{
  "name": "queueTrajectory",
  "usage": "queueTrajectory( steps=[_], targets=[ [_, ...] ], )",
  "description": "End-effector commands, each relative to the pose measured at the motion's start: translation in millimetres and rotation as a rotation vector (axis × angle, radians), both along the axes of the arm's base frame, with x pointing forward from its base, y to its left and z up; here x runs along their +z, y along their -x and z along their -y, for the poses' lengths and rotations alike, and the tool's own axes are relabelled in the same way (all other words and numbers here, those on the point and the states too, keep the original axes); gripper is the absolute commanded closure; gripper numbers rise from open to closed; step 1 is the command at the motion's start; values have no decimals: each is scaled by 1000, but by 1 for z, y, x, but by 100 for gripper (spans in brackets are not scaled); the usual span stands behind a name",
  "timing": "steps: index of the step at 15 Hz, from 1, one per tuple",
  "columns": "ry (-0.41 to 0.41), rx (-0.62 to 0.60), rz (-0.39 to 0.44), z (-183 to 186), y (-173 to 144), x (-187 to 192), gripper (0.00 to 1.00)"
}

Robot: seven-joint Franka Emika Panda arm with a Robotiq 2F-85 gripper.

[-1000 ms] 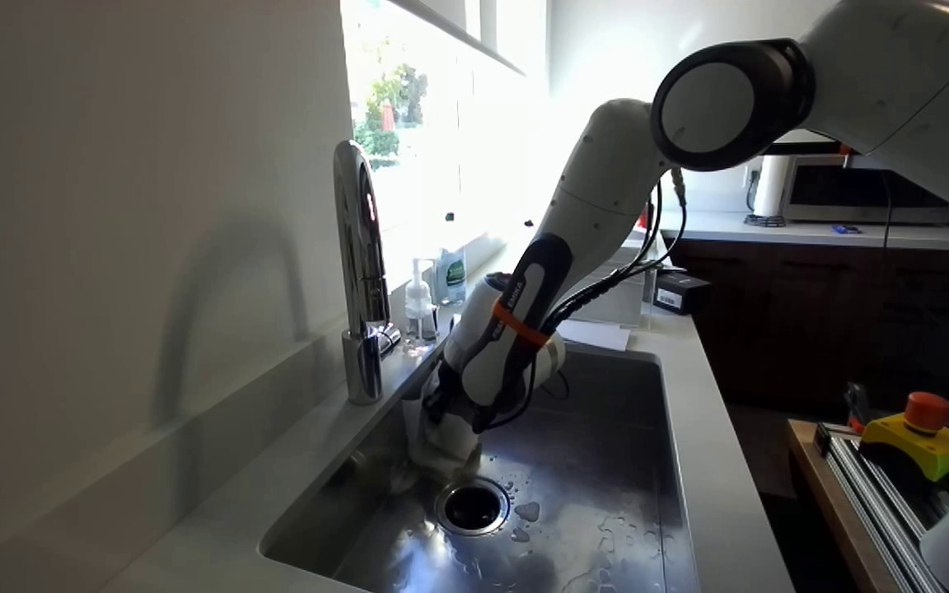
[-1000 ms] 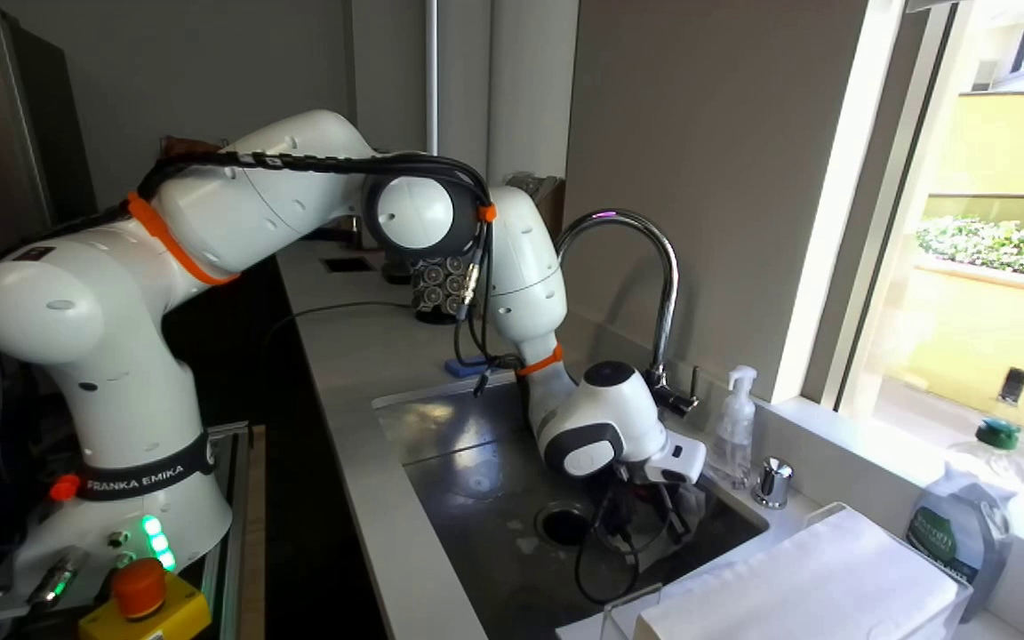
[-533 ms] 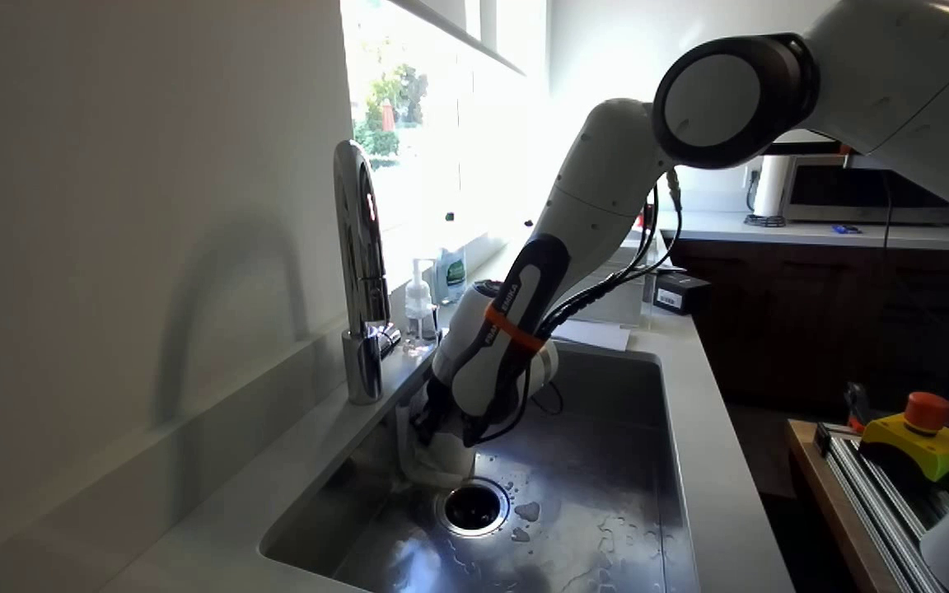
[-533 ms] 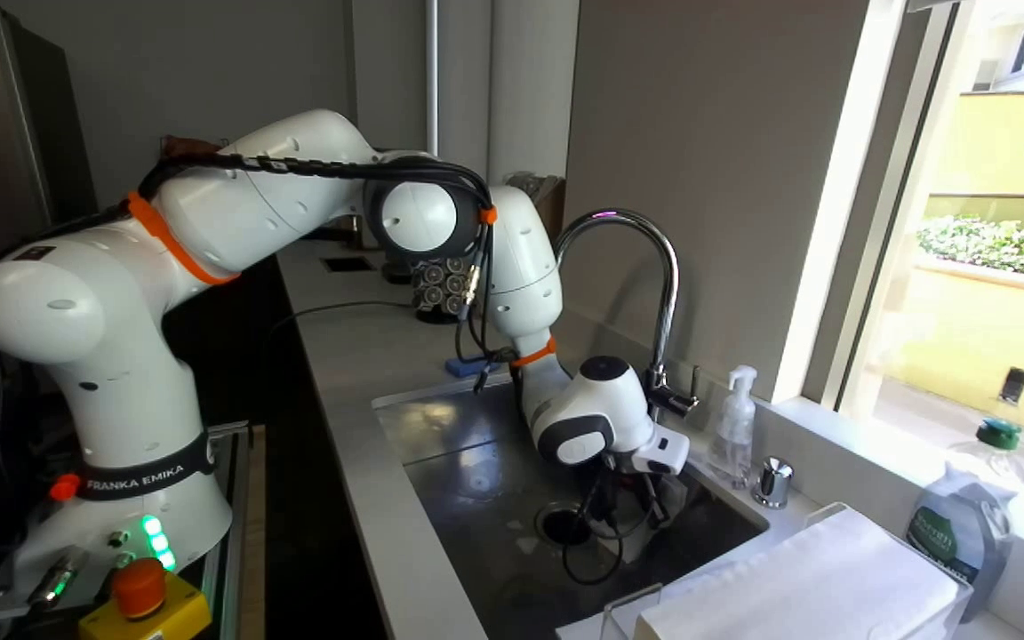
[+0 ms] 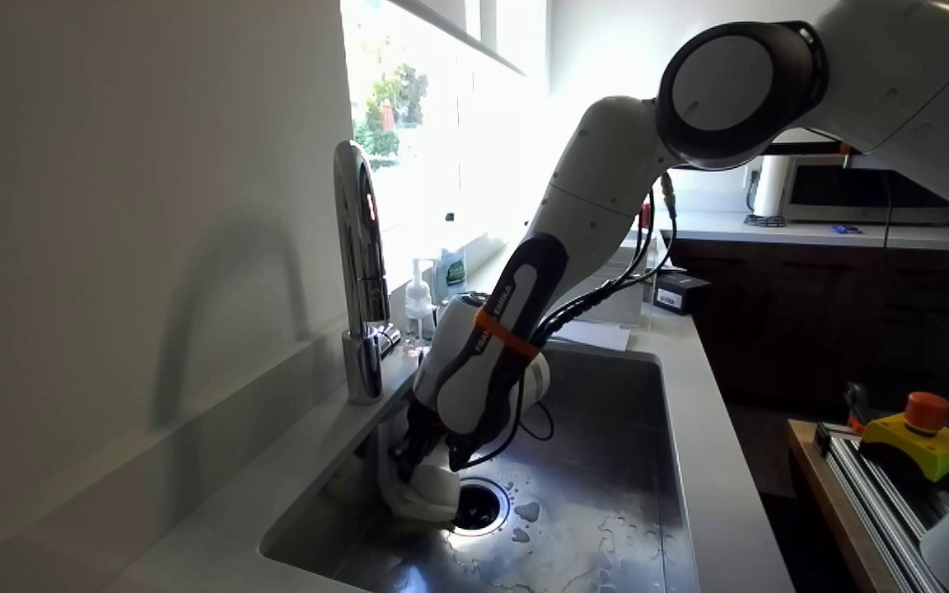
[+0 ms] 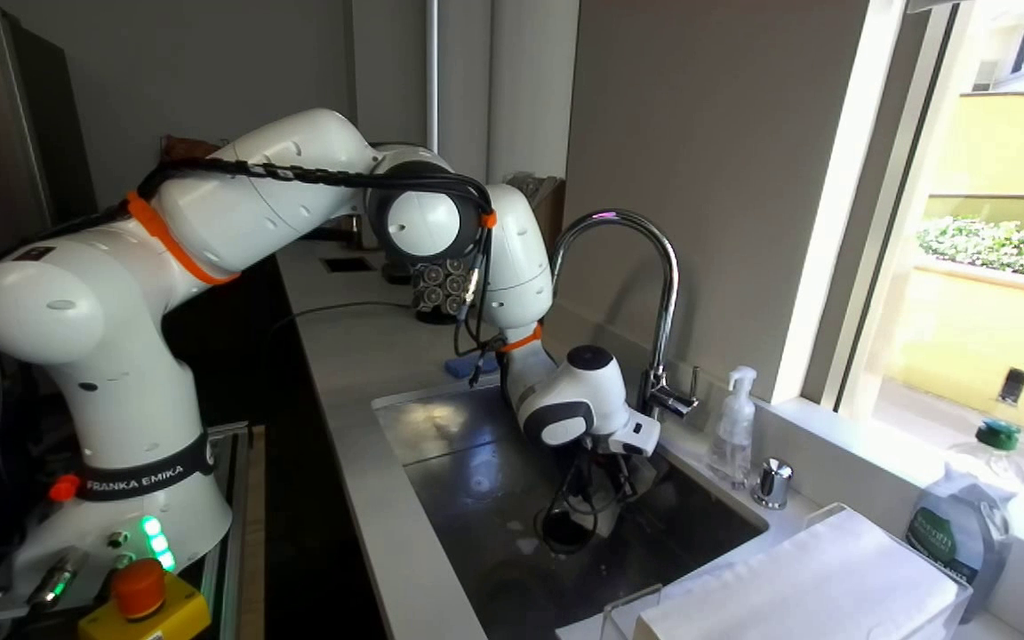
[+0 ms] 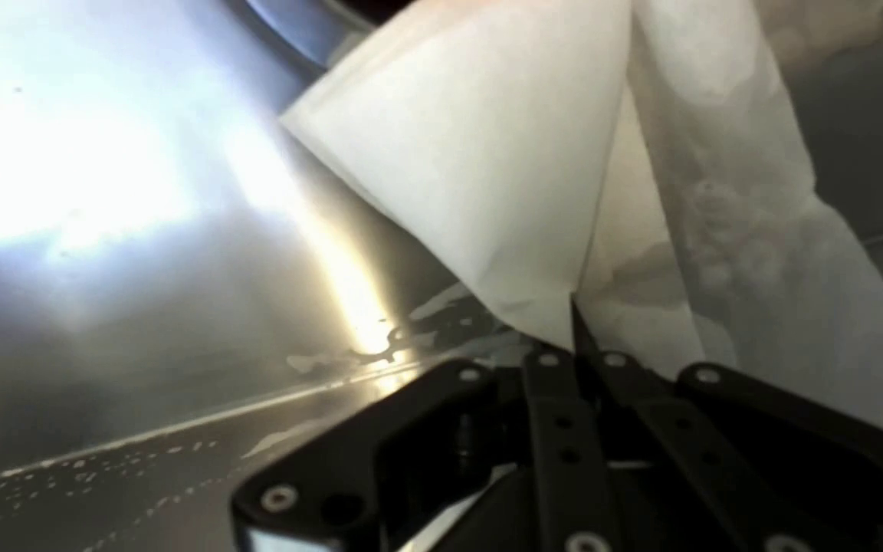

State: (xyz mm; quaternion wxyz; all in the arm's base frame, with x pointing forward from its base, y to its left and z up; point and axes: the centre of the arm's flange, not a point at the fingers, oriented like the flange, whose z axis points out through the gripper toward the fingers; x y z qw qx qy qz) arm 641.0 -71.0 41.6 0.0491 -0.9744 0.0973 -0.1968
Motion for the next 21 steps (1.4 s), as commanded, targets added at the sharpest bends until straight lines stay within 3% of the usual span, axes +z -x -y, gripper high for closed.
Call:
queueTrajectory(
  steps=[1, 5, 15, 21],
  targets=[
    [-35, 41, -41, -15, 9, 5, 100],
    [-23, 46, -46, -17, 11, 1, 100],
    [126, -107, 35, 85, -6, 18, 100],
    [102, -80, 2, 68, -1, 11, 100]
  ],
)
